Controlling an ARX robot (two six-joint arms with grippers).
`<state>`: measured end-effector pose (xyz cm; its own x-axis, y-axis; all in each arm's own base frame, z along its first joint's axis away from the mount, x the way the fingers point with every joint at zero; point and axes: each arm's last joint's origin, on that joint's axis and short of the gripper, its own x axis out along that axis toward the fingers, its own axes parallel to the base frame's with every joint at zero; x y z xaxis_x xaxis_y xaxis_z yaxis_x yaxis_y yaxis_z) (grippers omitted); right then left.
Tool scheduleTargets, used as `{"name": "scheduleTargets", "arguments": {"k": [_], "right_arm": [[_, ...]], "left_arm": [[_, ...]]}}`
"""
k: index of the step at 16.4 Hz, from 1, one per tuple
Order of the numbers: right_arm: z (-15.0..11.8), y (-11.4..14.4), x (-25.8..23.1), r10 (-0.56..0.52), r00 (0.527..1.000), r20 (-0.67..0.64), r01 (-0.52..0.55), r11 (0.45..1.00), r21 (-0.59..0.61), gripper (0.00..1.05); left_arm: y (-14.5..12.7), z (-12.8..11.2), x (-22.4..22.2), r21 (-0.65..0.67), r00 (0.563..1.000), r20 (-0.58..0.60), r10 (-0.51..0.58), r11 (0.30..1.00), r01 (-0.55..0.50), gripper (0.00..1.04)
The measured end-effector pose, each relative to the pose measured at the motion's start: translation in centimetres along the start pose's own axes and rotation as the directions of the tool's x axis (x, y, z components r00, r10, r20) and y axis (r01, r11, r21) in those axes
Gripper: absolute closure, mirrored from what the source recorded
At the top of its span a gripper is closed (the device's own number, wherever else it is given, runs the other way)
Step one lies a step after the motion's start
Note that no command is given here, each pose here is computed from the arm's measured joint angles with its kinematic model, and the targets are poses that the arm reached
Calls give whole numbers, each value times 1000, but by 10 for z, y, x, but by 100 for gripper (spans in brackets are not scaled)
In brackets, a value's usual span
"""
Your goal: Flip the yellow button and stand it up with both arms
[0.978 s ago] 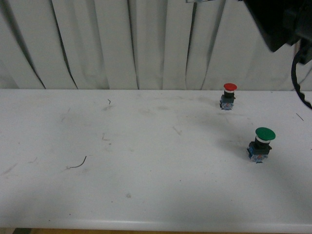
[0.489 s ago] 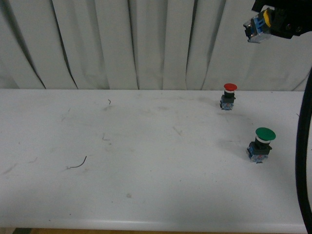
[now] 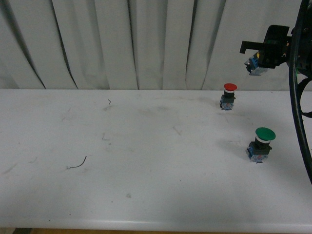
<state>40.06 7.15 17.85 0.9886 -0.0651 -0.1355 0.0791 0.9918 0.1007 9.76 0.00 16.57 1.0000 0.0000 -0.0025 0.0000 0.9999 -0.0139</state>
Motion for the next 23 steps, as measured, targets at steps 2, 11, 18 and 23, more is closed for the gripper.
{"name": "scheduleTargets", "arguments": {"k": [2, 11, 18, 23], "right_arm": [[-3, -9, 30, -51, 996, -71, 49, 998, -28, 69], [-38, -27, 86, -183, 938, -293, 133, 974, -184, 69], [-68, 1, 96, -204, 899, -388, 108, 961, -255, 69], [-81, 7, 103, -231, 880, -415, 129, 957, -260, 69]], "left_arm": [[0, 0, 0, 0, 1000, 0, 0, 1000, 0, 7], [0, 0, 0, 0, 1000, 0, 0, 1000, 0, 7], [0, 0, 0, 0, 1000, 0, 0, 1000, 0, 7], [0, 0, 0, 0, 1000, 0, 0, 1000, 0, 7]]}}
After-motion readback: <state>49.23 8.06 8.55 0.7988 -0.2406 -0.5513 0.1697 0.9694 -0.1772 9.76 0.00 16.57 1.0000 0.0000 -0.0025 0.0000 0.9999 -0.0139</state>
